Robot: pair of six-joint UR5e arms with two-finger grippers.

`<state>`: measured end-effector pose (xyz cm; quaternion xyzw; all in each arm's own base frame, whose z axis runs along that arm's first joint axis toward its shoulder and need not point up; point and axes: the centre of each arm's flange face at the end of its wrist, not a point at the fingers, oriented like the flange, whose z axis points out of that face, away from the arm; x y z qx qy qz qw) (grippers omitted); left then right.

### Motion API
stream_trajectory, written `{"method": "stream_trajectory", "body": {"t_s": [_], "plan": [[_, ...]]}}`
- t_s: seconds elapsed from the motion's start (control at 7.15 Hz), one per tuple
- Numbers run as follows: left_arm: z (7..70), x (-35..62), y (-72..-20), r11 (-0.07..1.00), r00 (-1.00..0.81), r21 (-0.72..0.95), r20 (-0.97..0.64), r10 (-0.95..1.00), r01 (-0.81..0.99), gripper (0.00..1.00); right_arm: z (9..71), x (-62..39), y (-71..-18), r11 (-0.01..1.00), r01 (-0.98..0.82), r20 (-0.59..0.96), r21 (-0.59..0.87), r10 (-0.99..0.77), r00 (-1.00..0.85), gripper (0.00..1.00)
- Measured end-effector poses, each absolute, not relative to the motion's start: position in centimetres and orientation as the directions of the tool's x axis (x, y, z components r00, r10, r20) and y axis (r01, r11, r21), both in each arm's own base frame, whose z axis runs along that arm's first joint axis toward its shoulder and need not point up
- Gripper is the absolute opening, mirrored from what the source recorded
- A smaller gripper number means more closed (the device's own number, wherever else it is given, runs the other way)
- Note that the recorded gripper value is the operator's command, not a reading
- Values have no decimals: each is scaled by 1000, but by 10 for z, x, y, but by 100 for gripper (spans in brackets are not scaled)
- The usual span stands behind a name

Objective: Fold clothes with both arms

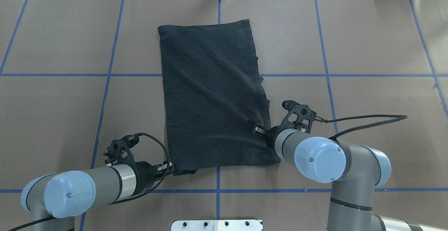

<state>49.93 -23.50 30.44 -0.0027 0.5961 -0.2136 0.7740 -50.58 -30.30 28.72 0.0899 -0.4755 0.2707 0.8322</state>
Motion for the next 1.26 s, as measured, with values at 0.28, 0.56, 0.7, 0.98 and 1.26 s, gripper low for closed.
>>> {"method": "stream_trajectory", "body": {"t_s": [0.28,0.56,0.7,0.98,1.26], "plan": [[304,499,-235,909,198,-259,-922,-334,328,0,285,-523,-293,794,-580,805,-184,460,374,93],[305,499,-235,909,198,-259,-922,-334,328,0,281,-545,-291,764,-615,787,-195,496,366,92],[305,499,-235,909,198,-259,-922,-334,328,0,283,-556,-293,759,-623,781,-191,502,371,92],[305,499,-235,909,198,-258,-922,-334,328,0,287,-563,-292,758,-626,774,-184,504,383,92],[305,499,-235,909,198,-258,-922,-334,328,0,294,-568,-288,765,-622,769,-170,497,402,88]]}}
